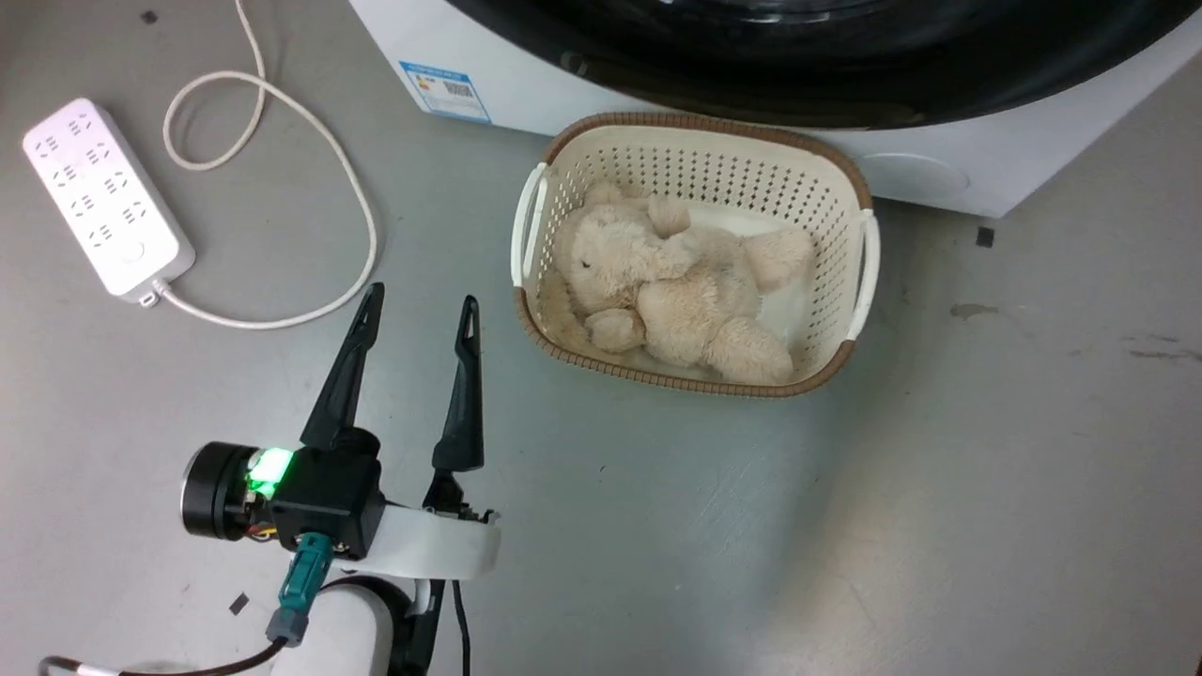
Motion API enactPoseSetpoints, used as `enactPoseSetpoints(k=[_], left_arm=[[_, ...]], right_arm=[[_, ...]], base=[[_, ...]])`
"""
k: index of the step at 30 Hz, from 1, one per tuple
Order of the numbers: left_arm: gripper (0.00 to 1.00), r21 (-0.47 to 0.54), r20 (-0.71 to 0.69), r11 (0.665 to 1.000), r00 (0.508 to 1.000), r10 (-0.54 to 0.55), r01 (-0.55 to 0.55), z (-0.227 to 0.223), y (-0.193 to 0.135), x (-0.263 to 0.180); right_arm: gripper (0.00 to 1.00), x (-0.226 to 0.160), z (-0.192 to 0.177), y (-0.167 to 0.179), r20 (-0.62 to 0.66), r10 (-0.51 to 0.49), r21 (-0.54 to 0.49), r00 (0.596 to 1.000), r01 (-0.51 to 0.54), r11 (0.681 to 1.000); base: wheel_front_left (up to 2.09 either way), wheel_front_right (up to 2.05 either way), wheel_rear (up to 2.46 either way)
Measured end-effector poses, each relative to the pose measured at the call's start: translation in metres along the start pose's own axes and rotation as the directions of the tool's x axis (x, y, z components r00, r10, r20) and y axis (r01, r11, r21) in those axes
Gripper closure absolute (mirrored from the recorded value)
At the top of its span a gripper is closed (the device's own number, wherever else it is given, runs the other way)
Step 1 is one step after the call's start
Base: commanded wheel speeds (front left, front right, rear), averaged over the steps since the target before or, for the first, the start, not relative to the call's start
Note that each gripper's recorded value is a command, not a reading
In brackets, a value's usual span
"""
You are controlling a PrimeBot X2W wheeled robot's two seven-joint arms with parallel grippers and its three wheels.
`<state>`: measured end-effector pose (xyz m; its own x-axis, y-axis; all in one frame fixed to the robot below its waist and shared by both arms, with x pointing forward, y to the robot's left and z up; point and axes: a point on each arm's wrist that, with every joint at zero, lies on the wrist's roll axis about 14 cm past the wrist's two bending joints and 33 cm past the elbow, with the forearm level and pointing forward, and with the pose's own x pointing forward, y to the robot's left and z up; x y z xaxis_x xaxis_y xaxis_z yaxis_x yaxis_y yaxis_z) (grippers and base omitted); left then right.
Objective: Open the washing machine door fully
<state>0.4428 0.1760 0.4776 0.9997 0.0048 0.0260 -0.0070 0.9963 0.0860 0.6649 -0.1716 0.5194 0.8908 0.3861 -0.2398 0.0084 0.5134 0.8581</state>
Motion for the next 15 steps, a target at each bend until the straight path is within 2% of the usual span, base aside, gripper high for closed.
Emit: enactPoseSetpoints(k=[7, 15], left_arm=[[0.00, 0.008, 0.020, 1.000, 1.000, 0.012, -0.012, 0.002, 0.003, 0.004], [0.00, 0.003, 0.055, 1.000, 0.998, 0.004, -0.004, 0.012, -0.001, 0.001]], right_arm=[[1.00, 0.014, -0.006, 0.002, -0.087, 0.022, 0.061, 0.996, -0.017, 0.998], [1.00, 0.003, -0.020, -0.003, -0.184, 0.030, 0.124, 0.982, -0.007, 0.992]], base=[[0.00, 0.00, 0.00], [0.00, 0.00, 0.00]])
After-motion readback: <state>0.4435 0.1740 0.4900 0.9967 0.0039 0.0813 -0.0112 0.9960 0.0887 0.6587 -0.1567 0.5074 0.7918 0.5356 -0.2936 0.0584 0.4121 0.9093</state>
